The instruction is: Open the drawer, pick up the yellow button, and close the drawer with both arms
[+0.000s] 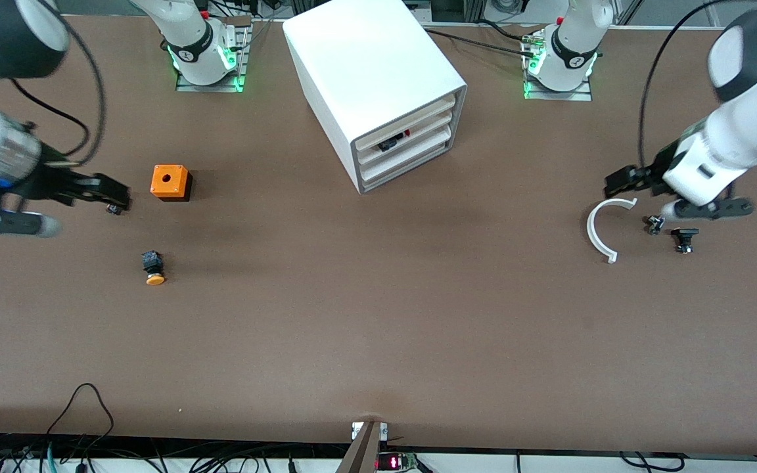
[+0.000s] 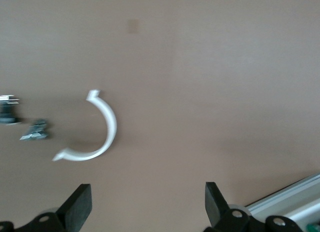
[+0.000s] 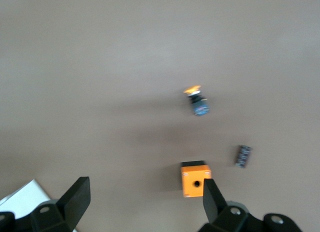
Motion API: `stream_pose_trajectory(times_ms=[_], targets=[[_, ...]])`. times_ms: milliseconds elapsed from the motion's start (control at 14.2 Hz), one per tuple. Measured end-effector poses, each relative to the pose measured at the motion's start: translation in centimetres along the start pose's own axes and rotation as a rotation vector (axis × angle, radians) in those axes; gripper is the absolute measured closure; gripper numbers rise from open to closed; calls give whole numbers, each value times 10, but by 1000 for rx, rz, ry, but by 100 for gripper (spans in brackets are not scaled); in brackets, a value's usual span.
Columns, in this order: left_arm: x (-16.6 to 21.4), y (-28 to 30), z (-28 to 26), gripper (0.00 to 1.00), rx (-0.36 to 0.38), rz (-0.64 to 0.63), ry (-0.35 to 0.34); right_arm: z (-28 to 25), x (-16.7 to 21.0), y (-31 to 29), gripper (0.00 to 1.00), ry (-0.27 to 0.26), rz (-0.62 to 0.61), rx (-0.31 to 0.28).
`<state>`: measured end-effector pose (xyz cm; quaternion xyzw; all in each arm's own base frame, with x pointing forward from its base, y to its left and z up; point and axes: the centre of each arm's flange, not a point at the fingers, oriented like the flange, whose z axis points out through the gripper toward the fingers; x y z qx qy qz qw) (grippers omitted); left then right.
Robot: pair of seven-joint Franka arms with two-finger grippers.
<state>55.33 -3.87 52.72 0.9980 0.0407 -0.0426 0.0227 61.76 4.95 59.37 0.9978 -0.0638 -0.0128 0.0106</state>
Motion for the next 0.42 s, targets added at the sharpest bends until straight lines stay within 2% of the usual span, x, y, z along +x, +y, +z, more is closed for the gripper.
stream_pose_trajectory(times_ms=[281,422], targets=[[-11,-1,-27,0,44,36,25,-36,-9,96,0,45,157,-15],[-10,-4,-25,0,43,40,20,-41,-20,119,0,17,194,-22]])
